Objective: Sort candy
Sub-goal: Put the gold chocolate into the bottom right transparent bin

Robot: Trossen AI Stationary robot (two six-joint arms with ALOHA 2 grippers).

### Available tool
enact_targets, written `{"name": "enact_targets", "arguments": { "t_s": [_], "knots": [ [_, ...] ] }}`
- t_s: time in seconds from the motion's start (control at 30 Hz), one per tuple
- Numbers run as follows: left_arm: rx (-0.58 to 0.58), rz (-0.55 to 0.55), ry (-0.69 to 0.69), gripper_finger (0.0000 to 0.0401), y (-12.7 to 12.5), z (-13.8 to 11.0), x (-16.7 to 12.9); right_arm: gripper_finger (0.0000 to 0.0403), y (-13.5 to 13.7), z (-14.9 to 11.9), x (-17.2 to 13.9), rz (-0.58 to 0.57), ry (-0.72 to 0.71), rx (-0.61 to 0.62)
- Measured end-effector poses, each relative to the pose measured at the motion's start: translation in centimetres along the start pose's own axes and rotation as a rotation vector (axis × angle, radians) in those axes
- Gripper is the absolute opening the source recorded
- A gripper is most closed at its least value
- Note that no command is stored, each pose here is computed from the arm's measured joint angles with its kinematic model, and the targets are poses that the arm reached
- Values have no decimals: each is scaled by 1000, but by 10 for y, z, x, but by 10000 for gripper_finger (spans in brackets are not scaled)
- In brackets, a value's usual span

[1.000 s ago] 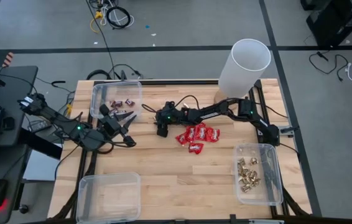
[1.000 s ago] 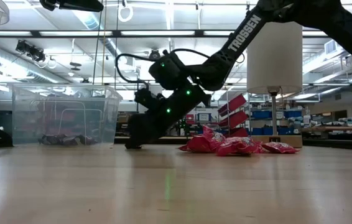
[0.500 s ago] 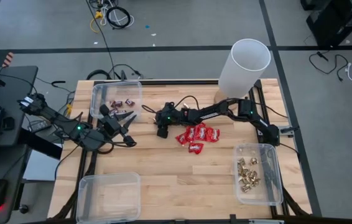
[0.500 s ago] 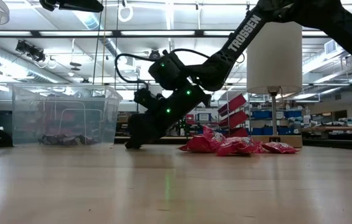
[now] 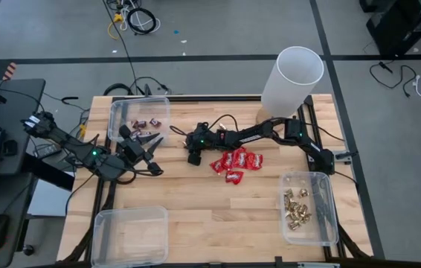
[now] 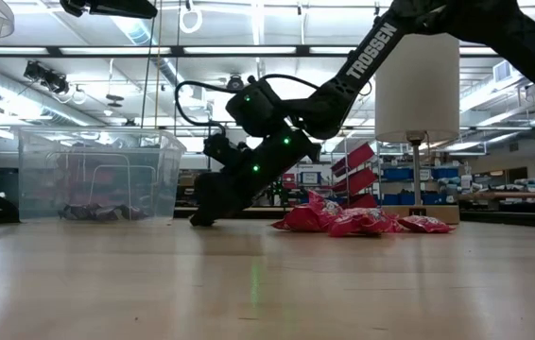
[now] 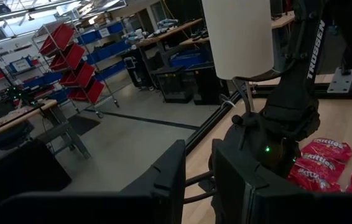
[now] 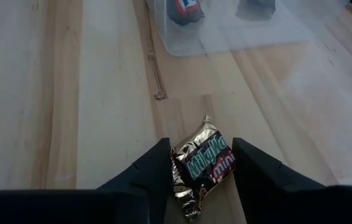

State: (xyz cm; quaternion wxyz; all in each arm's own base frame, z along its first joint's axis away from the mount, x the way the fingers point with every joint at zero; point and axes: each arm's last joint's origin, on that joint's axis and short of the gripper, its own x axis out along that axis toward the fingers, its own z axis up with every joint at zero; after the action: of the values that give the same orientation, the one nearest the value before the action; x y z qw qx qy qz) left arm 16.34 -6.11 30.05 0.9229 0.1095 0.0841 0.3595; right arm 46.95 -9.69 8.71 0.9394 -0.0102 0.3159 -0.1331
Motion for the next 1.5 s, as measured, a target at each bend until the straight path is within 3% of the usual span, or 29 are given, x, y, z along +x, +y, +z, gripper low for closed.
{"name": "enact_targets", "arguments": {
  "t_s": [0.33,0.6,0.9,1.13,1.5],
  "knots": [
    [1,0,0,82,0,0,0,151,-2,7,-8,-16,7,-3],
    [7,0,3,82,0,-1,0,151,-5,36,-35,24,-38,1],
    [3,0,3,82,0,-1,0,151,-11,82,-94,108,-92,-83],
    [6,0,4,82,0,-1,0,151,-14,102,-145,211,-163,-134],
    [-4,0,5,82,0,-1,0,138,-5,73,-245,280,-228,-160]
  ]
}}
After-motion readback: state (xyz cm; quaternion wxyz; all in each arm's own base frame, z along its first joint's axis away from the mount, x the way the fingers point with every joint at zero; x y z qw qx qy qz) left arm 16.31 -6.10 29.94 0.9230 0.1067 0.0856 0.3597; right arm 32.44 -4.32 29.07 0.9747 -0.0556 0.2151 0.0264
